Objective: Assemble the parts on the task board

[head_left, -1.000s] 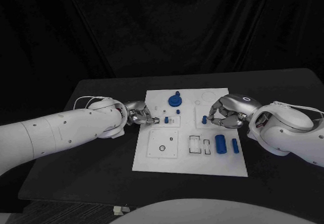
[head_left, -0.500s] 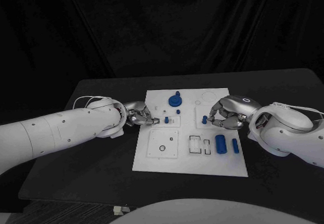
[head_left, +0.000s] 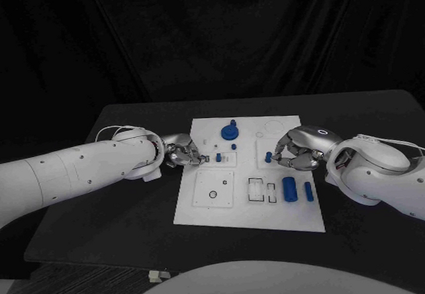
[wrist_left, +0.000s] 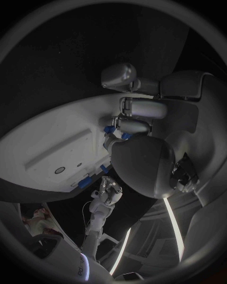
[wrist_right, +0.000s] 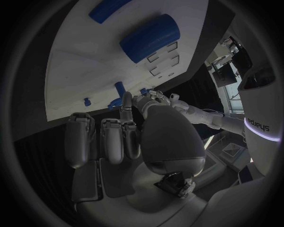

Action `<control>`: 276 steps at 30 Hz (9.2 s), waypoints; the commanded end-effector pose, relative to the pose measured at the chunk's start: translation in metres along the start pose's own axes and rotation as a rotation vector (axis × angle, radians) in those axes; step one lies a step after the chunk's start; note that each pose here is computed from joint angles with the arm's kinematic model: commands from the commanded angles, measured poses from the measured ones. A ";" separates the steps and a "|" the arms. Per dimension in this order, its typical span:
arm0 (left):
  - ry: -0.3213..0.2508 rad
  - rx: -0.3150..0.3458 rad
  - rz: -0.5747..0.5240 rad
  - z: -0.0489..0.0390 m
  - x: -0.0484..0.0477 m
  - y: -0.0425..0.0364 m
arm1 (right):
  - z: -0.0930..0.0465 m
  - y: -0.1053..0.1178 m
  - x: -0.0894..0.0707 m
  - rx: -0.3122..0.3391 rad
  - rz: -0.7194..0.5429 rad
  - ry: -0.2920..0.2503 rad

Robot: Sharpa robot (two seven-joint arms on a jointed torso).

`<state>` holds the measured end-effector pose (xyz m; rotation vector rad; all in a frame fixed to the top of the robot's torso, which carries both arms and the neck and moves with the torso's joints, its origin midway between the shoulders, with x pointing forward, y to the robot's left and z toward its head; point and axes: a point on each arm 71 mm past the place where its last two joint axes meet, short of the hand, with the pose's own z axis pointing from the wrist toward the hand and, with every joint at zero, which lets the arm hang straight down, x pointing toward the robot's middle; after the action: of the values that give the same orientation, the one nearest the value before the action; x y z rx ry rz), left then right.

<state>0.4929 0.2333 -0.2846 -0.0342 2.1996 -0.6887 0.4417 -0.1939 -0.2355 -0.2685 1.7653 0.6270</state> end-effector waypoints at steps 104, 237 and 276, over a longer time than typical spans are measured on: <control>-0.378 0.261 0.587 -0.0319 0.0203 -0.0411 | -0.004 -0.001 0.004 0.024 0.006 0.010; -0.516 0.749 -0.667 -0.0545 0.0263 -0.0776 | 0.019 0.061 0.004 -0.249 0.616 -0.357; -0.452 0.697 -0.694 -0.0432 0.0309 -0.0823 | 0.021 0.066 0.011 -0.271 0.627 -0.344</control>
<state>0.4273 0.1781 -0.2484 -0.5931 1.4577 -1.5467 0.4247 -0.1268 -0.2314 0.2199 1.4234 1.2746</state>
